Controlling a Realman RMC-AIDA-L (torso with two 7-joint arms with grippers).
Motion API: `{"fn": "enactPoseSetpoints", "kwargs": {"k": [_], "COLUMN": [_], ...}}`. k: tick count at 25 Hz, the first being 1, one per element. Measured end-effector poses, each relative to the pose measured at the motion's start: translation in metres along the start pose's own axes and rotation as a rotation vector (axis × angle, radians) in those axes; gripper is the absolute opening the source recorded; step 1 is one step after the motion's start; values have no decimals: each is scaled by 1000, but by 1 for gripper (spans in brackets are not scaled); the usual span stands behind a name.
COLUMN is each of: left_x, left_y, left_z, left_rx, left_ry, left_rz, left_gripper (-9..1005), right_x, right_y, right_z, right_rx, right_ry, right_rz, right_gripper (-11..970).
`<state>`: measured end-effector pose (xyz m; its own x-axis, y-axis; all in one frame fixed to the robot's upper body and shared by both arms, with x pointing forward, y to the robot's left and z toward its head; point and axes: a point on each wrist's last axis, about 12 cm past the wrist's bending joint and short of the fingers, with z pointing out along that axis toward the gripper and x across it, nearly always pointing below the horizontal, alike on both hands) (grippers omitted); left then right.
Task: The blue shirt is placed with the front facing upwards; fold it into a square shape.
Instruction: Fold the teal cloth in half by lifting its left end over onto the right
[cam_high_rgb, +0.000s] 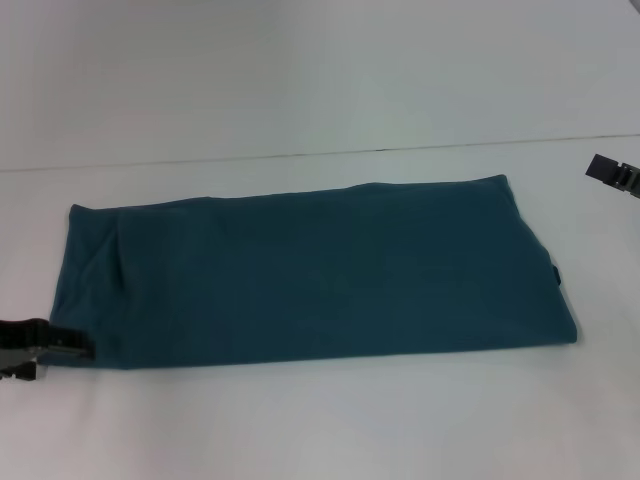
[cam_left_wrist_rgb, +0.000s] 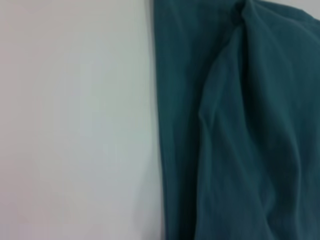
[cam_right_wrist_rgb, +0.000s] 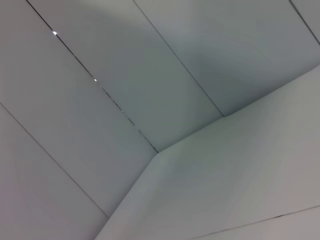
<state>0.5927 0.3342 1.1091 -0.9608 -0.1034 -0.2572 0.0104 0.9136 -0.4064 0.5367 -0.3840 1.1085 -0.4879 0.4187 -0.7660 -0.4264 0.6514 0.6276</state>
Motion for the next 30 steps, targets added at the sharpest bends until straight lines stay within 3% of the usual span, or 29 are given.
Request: {"fn": "enactPoseSetpoints", "kwargs": {"k": [19,30], "left_x": [-7,-13], "left_y": [-3,-19], "left_z": [4,9], "left_rx": [-41,-9], "left_ry": [-16,0], "left_rz": [4,39], "left_gripper": [919,920], "right_x": [0,-1], "right_y": [-1,-1], "right_z": [-2,-3], "right_rx": [5,6], "right_ry": [0,-2], "right_rz": [0,-1], "right_gripper": [746,746]}}
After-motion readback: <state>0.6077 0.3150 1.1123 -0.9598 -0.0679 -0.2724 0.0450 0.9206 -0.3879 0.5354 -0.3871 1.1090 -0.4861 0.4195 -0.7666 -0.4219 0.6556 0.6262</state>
